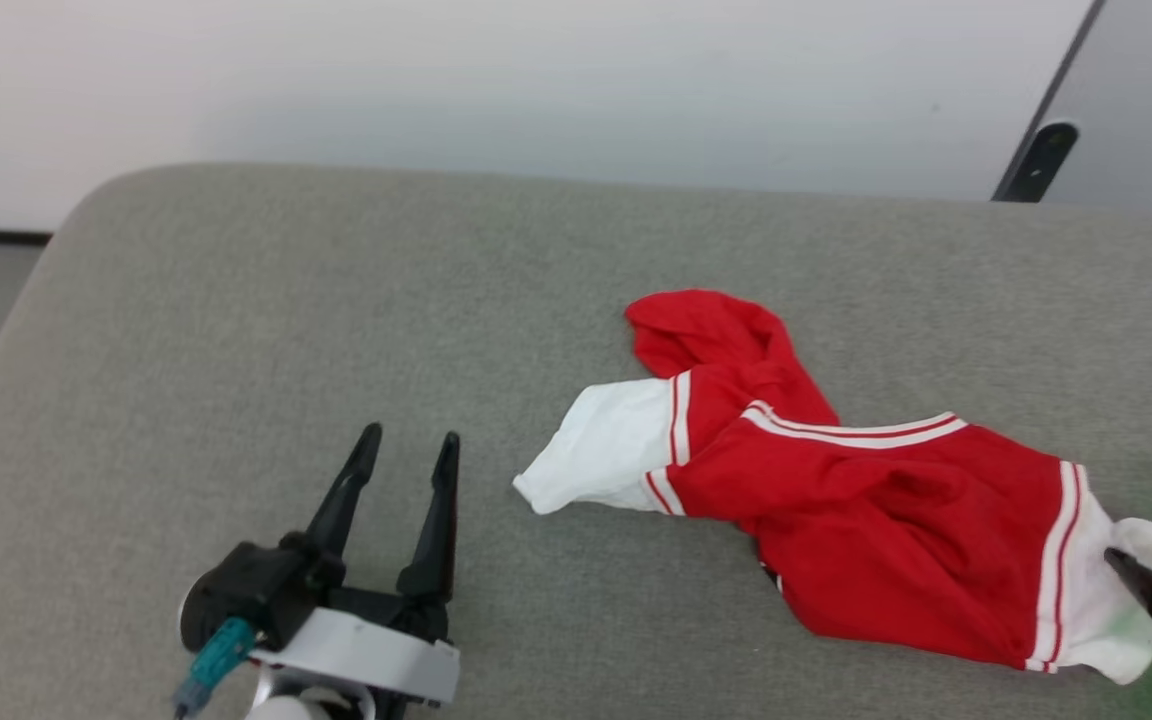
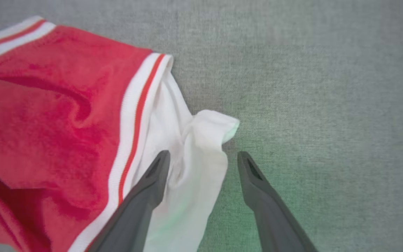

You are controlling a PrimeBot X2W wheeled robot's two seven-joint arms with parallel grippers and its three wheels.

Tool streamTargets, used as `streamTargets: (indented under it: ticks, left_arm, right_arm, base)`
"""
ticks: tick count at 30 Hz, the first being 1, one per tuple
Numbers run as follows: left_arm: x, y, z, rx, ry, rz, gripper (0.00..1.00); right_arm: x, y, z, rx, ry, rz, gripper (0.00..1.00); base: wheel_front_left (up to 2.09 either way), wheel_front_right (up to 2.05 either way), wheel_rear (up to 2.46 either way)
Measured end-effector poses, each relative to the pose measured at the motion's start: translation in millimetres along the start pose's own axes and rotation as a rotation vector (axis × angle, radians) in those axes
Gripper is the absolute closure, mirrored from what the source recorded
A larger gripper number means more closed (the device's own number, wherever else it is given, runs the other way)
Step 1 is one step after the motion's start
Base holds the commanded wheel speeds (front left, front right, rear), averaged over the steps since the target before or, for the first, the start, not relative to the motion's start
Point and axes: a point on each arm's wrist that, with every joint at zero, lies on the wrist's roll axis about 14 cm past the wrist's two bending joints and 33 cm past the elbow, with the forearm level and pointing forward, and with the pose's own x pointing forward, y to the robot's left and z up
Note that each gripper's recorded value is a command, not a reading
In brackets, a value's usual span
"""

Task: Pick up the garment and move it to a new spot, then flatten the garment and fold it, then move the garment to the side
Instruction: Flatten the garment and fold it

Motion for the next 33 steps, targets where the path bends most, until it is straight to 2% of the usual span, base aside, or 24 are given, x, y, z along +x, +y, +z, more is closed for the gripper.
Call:
streamTargets:
  ticks: [6, 12, 17, 23, 27, 33]
  left_arm:
    - [-8, -2, 5, 0.0, -0.008, -0.007, 0.0]
    - [-11, -10, 11, -0.003, -0.025, -0.027, 0.0]
    - [-11, -15, 13, -0.008, -0.032, -0.039, 0.0]
    - [-9, -21, 12, -0.01, -0.033, -0.054, 0.0]
    - [-9, -27, 6, -0.017, -0.018, -0.066, 0.0]
    - [-9, -33, -5, -0.021, 0.013, -0.079, 0.0]
  right_arm:
    - [-31, -2, 18, -0.065, -0.181, 0.005, 0.0]
    - [-80, 3, 50, -0.171, -0.526, 0.002, 0.0]
    - [-108, 14, 42, -0.199, -0.726, 0.015, 0.0]
    - [-131, 34, 27, -0.205, -0.887, 0.027, 0.0]
    - [-142, 35, 17, -0.219, -0.93, -0.01, 0.0]
    - [-155, 41, 14, -0.177, -0.978, -0.038, 0.0]
  base:
    - [0.0, 0.0, 0.0]
    - [0.0, 0.0, 0.0]
    - [0.0, 0.0, 0.0]
    - [0.0, 0.0, 0.0]
    - [0.0, 0.0, 0.0]
    - [0.0, 0.0, 0.0]
